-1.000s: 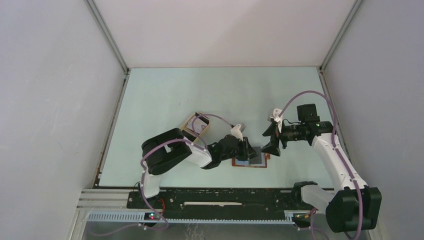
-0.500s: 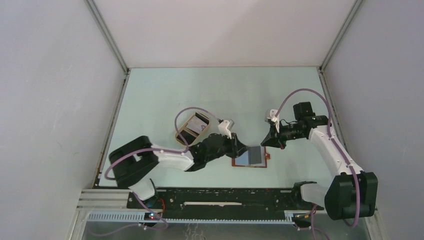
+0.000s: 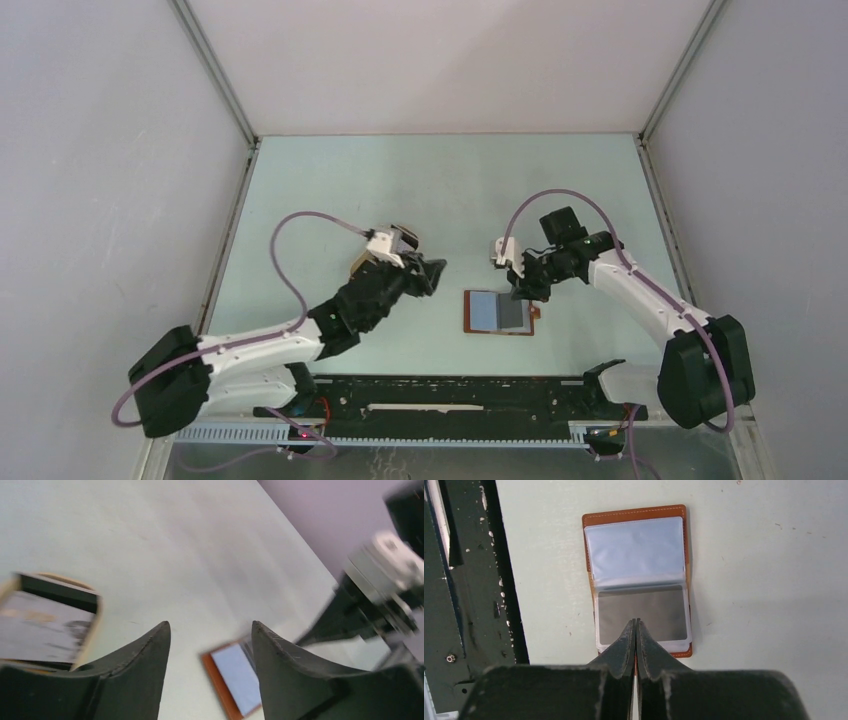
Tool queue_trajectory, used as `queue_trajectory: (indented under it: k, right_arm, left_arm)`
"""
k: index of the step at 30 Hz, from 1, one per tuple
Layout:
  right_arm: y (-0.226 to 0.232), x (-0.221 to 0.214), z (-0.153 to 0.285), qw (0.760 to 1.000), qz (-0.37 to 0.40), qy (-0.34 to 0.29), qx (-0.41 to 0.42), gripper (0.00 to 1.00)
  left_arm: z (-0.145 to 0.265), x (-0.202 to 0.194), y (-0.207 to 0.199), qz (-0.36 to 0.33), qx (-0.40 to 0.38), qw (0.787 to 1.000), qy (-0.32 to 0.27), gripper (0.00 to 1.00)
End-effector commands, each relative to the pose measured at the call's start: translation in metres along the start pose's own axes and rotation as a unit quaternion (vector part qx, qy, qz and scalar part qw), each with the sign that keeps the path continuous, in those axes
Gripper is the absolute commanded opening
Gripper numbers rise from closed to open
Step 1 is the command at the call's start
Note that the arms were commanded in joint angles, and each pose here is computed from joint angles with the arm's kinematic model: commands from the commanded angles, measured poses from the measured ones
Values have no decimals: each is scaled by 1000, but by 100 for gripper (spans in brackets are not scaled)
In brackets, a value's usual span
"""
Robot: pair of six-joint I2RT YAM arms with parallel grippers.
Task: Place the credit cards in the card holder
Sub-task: Pick up the credit card from the card holder.
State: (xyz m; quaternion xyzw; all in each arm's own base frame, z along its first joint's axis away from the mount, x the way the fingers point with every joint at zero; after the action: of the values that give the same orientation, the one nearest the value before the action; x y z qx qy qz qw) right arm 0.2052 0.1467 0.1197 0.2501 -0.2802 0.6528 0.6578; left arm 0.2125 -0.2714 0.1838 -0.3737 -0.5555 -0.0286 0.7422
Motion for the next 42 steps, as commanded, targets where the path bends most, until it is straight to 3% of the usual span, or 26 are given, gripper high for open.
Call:
queue_trajectory:
  k: [1, 4, 8, 11, 15, 17, 23, 26, 31, 36, 42]
  right_arm:
    - [-24, 24, 11, 999, -3, 11, -51, 8]
    - [-32, 48, 20, 999, -18, -7, -49, 17]
    - [-53, 95, 27, 996, -47, -70, -29, 31]
    - [-70, 129, 19, 991, -87, -101, 3, 34]
    - [-93, 163, -11, 985, -157, -68, 24, 33]
    - [-105, 178, -27, 986, -155, -60, 20, 34]
    - [-142, 196, -74, 991, -122, -25, -44, 50]
    - [-155, 198, -100, 991, -129, 5, -46, 54]
    - [-160, 200, -121, 990, -138, 8, -41, 56]
    - [-157, 206, -127, 987, -158, -9, -12, 56]
    - [-139, 211, -136, 988, -150, -18, 34, 56]
  left_arm:
    - [11, 26, 58, 16, 90, 995, -42, 71]
    - [12, 34, 76, 79, 89, 992, -48, 77]
    - [7, 43, 96, 112, 107, 986, -62, 77]
    - [2, 52, 107, 119, 122, 983, -73, 75]
    - [3, 74, 114, 98, 143, 979, -110, 74]
    - [7, 80, 119, 97, 158, 974, -132, 73]
    - [13, 68, 130, 132, 165, 966, -148, 72]
    - [20, 66, 136, 153, 178, 958, -162, 69]
    - [20, 55, 145, 199, 182, 953, -140, 66]
    - [6, 41, 148, 242, 143, 957, -73, 66]
    - [4, 36, 156, 266, 155, 950, -58, 67]
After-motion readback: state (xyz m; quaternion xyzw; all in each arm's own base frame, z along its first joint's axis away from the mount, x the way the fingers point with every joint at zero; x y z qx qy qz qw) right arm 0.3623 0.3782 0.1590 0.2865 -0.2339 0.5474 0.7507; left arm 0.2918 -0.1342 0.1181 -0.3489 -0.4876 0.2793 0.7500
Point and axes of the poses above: each gripper's point midway between its finger pads, its own z axis back along the fingers, its own y axis along the line the jaws close on, x = y × z, the point moved 3 cm from there along z, back along the fingers, and after that the axes turned 7 degrees about z, right-handed, at the moved point
